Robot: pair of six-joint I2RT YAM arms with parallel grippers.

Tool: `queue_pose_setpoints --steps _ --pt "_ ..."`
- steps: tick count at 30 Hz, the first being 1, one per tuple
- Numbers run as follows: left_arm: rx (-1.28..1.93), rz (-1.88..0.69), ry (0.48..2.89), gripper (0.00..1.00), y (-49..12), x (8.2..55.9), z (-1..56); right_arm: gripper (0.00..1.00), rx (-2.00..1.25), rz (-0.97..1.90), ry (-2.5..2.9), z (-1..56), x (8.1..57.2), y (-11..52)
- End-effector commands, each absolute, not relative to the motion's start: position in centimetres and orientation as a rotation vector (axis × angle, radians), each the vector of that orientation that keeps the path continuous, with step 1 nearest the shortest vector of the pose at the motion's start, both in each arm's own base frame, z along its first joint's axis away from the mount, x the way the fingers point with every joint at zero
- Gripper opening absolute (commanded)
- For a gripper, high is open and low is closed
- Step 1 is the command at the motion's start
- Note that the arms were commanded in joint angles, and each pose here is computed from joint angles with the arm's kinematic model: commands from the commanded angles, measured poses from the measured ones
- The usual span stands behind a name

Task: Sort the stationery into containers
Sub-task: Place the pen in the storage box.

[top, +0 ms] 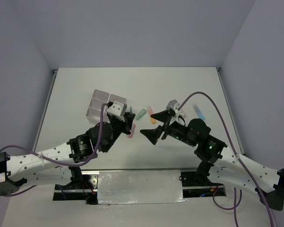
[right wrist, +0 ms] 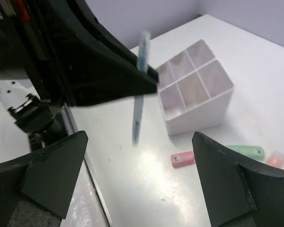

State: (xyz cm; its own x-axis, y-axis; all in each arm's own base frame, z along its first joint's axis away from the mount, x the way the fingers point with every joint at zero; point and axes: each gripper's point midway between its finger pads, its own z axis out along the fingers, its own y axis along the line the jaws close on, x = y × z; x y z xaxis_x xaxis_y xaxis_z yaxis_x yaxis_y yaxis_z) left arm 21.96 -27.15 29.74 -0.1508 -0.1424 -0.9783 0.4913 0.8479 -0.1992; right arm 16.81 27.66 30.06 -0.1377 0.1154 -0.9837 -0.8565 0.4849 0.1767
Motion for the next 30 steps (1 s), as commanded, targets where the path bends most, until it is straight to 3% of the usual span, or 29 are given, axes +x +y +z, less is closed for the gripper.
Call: queue_pose_setpoints --steps 1,13,20,30 --pt "0.074 -0.354 1.587 0.0 -23.5 24.6 33.0 1.0 -0.542 0.875 1.496 29.6 18.0 25.1" --pt "-0.423 0.056 1.473 0.0 -9.9 37.0 32.7 1.0 -0.42 0.872 1.455 29.1 16.6 20.9" --pt "-0.488 0.069 1.427 0.0 -7.4 41.5 31.1 1.0 -0.437 0.894 1.451 29.1 16.2 21.1" --pt "-0.538 0.065 1.44 0.0 -6.0 44.1 27.8 1.0 -0.477 0.943 1.418 29.3 14.8 21.0"
